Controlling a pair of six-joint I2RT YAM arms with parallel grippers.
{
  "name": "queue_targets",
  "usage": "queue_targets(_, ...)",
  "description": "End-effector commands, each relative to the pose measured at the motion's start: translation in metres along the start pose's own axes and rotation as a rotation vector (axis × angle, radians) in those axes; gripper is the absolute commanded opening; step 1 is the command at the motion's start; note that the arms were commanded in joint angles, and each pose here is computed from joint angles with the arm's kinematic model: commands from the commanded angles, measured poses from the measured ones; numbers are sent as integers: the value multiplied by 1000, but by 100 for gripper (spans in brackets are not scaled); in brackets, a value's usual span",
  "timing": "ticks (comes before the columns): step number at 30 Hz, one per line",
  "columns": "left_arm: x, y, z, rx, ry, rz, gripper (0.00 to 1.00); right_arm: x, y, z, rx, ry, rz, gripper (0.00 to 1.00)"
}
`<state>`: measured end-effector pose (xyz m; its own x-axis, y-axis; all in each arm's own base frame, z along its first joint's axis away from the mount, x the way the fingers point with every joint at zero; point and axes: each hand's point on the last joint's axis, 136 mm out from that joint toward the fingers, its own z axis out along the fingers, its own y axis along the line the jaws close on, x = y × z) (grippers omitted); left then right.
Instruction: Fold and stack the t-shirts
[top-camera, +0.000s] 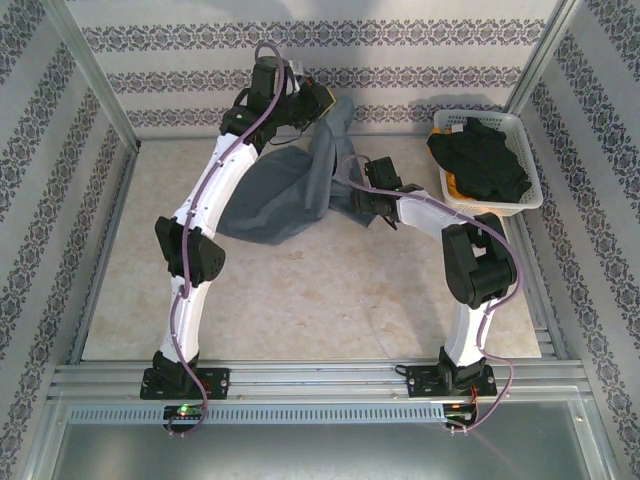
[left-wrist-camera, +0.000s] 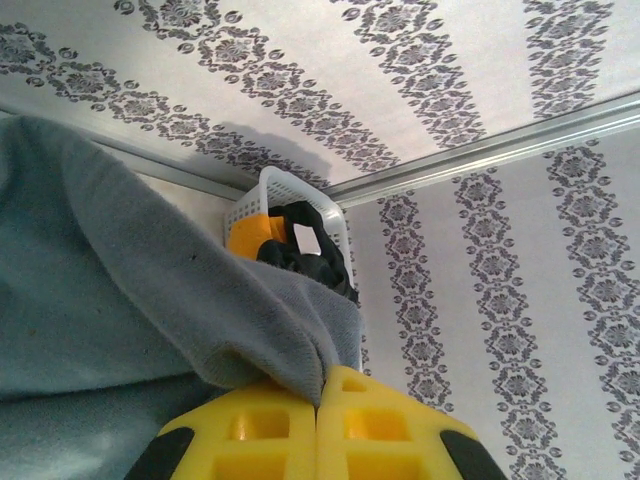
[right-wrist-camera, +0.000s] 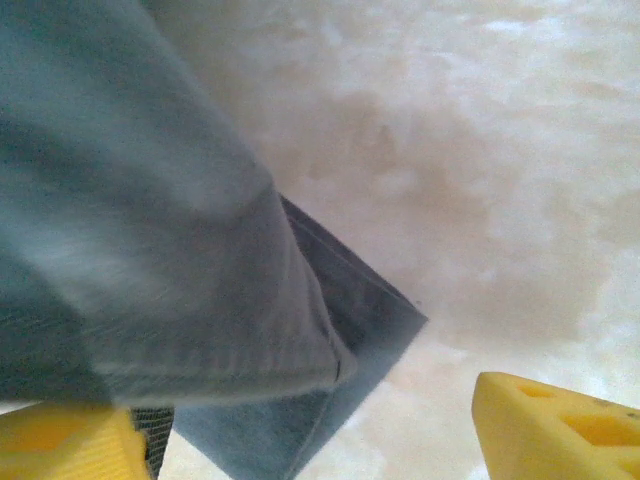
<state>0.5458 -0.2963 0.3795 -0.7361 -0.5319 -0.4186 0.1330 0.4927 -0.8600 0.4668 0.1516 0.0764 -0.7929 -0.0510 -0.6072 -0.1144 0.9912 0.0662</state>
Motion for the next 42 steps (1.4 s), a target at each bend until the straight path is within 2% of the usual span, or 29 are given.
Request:
queue_targets(1, -9, -40, -38, 62, -36, 69, 0, -3, 41, 16, -221, 20, -18, 74)
queue_targets(4, -9, -39, -42, 57, -31, 66, 0, -7, 46, 28, -241, 28, 41, 73)
queue_targets(6, -10, -40, -46, 52, -32, 67, 0, -15, 47, 35, -254, 27, 81, 65)
queue_targets(7, -12, -39, -49, 48, -36, 70, 0, -19, 44, 38, -246, 26, 112, 54)
queue_targets(9, -17, -36, -52, 37, -46, 71, 0, -29, 31, 36, -220, 0, 190, 22)
queue_targets(10, -21, -32, -54, 25, -54, 66, 0, -39, 21, 28, -198, -35, 229, 11)
queue_targets(12, -30, -19, -55, 0, -68, 48, 0, -58, -2, 3, -129, -115, 280, 0)
queue_targets(18, -74, 23, -39, -7, -143, -17, 0, -130, -70, -117, -19, -375, 372, 0)
queue_targets(22, -120, 28, -32, 103, -245, -91, 0, -175, -97, -219, -22, -590, 408, 0)
queue_targets(25, -155, 13, -40, 234, -343, -117, 0, -199, -90, -290, -88, -738, 381, 0)
queue_targets(27, -176, 6, -54, 294, -414, -116, 0, -208, -72, -332, -197, -825, 350, 0)
queue_targets(29, -193, 7, -69, 304, -472, -109, 0, -210, -41, -363, -319, -860, 295, 0)
queue_targets(31, -207, 15, -82, 291, -504, -109, 0, -201, 2, -379, -445, -834, 215, 0)
queue_targets(33, -216, 25, -92, 272, -515, -109, 0, -185, 48, -378, -572, -769, 155, 0)
queue_targets(35, -223, 39, -99, 228, -523, -93, 0, -163, 93, -363, -678, -671, 116, 0)
queue_targets(37, -224, 59, -103, 149, -515, -70, 0, -125, 159, -331, -786, -521, 65, 0)
queue_targets(39, -219, 92, -101, 34, -484, -67, 0, -90, 210, -298, -854, -367, 18, 0)
queue_targets(41, -203, 141, -99, -134, -426, -71, 0, -54, 256, -263, -889, -220, -35, 0)
queue_targets(42, -194, 164, -100, -220, -397, -72, 10, -33, 278, -241, -909, -125, -47, 1)
